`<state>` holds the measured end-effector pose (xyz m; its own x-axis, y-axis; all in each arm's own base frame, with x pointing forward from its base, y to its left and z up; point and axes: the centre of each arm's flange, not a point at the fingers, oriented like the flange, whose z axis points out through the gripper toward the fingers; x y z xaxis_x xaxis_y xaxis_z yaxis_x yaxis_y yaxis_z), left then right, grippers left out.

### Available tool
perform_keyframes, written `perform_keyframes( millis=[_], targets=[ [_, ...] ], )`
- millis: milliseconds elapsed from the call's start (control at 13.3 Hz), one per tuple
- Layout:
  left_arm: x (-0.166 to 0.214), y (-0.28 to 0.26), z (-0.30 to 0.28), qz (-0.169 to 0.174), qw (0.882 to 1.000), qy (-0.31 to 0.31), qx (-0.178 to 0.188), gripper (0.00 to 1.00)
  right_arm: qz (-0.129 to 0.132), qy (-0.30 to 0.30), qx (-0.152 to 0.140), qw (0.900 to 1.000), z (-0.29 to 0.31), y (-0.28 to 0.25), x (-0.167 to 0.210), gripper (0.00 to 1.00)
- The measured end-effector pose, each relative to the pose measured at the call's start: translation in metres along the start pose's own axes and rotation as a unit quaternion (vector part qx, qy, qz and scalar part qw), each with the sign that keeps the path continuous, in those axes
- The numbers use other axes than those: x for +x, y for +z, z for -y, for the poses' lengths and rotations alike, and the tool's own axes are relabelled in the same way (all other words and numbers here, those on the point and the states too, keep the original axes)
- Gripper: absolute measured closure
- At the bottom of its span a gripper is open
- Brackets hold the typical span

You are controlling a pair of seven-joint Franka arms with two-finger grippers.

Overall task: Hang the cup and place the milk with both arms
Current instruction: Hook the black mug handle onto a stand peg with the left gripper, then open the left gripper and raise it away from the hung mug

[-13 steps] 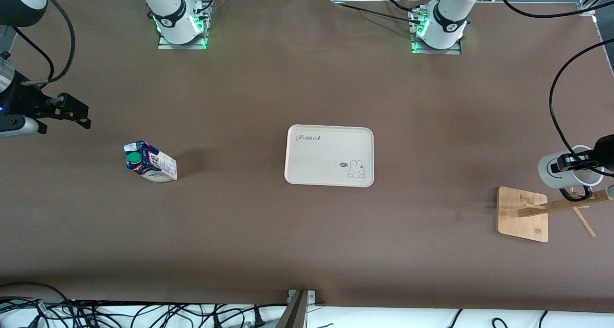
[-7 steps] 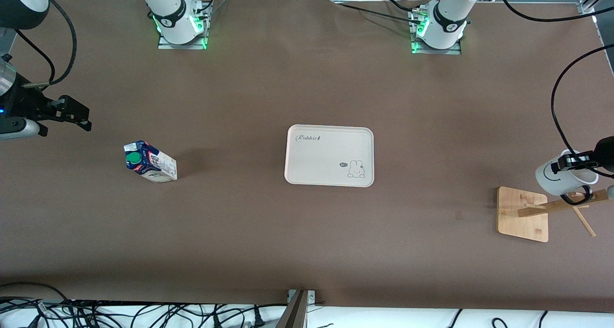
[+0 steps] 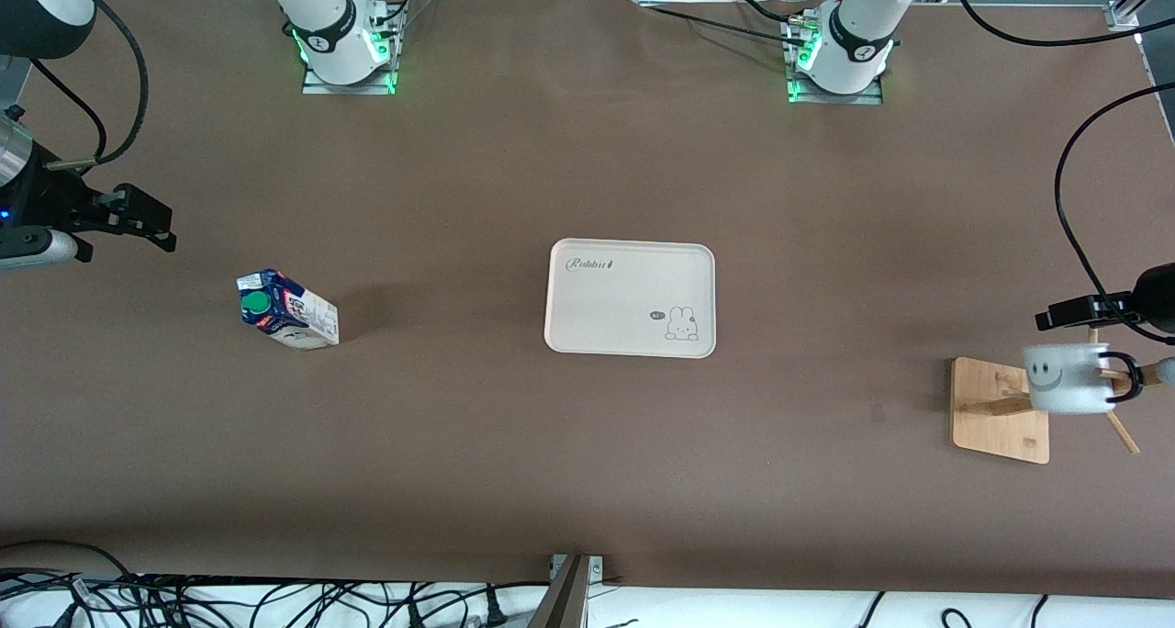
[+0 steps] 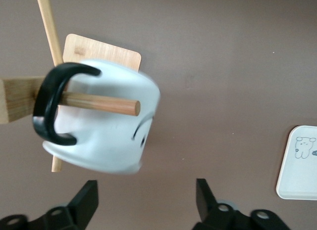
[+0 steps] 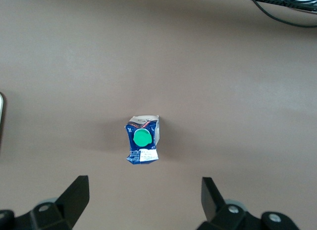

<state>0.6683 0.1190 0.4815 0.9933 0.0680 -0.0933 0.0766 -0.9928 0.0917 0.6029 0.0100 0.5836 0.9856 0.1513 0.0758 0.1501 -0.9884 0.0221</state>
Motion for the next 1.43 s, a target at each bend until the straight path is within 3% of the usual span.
perform_keyframes(
  millis=[75, 300, 826, 1427],
  targets=[
    [0.001, 0.0, -0.009, 0.002, 1.0, 0.011, 0.018, 0.0, 0.0, 0.0, 0.0, 1.0, 0.0, 0.0, 0.0, 0.0],
    [0.003, -0.002, -0.052, 0.001, 0.997, 0.048, 0.062, 0.0, 0.001, 0.0, 0.0, 1.0, 0.0, 0.0, 0.0, 0.0],
    [-0.015, -0.055, -0.058, -0.036, 0.996, 0.051, 0.07, 0.0, 0.001, 0.001, 0.0, 1.0, 0.0, 0.001, 0.0, 0.0],
    [-0.041, -0.093, -0.074, -0.045, 0.995, 0.059, 0.069, 0.0, 0.001, 0.001, 0.0, 1.0, -0.001, 0.001, 0.0, 0.0]
  ],
)
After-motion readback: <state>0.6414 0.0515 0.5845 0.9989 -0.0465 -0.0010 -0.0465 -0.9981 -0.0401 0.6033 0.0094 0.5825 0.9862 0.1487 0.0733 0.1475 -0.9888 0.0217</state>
